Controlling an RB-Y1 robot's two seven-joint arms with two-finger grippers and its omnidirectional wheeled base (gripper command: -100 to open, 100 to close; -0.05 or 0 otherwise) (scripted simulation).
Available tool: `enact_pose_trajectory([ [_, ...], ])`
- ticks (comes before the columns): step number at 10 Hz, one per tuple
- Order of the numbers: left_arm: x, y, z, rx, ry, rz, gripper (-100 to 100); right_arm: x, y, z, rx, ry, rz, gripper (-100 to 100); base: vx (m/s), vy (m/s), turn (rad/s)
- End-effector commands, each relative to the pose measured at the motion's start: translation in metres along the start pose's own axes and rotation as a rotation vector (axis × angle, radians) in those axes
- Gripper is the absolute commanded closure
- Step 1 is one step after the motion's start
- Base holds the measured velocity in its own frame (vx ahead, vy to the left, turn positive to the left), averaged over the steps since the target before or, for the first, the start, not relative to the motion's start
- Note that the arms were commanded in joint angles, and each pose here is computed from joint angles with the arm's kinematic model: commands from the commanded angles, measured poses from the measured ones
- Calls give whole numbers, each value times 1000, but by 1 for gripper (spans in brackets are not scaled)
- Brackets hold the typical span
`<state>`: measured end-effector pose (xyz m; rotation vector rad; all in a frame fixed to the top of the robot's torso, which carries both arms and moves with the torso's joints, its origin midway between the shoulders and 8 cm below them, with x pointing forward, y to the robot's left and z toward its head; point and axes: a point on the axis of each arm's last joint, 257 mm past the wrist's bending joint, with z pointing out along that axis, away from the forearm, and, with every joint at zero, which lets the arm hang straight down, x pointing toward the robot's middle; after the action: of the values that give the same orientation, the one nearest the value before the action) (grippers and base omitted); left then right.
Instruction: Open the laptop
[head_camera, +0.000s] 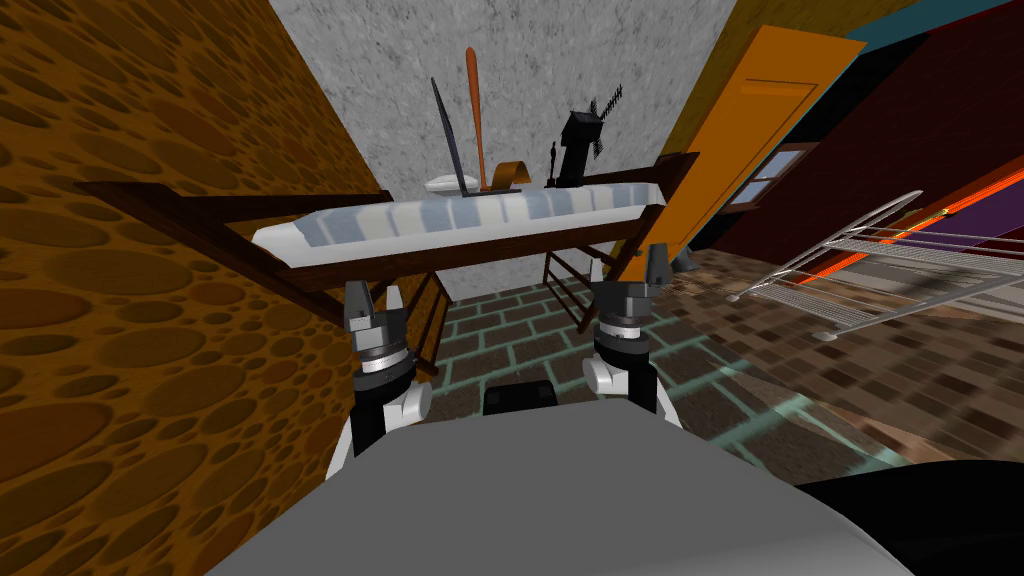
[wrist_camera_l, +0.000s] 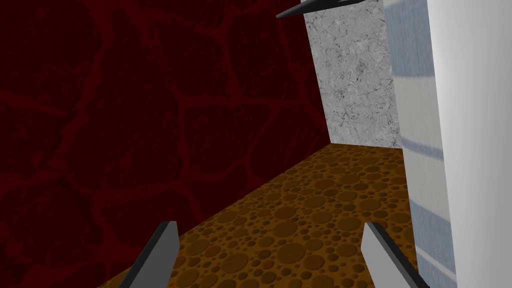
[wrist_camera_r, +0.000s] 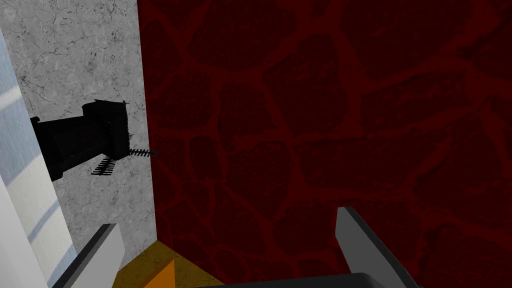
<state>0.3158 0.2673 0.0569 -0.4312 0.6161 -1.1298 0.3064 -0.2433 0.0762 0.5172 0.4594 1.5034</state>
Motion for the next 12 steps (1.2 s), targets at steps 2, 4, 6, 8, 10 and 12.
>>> enact_pose_trajectory([
  [2,0,0,0,0,0,0,0,0,0,0,0,0,0,0,0,0,0],
  [4,0,0,0,0,0,0,0,0,0,0,0,0,0,0,0,0,0],
  [6,0,0,0,0,0,0,0,0,0,0,0,0,0,0,0,0,0],
  [8,0,0,0,0,0,0,0,0,0,0,0,0,0,0,0,0,0],
  [10,8,-2,10,25,42,15,-100,0,0,0,0,0,0,0,-13,-15,5],
  [12,17,-1,23,45,77,33,-100,0,0,0,0,0,0,0,-36,-71,16],
])
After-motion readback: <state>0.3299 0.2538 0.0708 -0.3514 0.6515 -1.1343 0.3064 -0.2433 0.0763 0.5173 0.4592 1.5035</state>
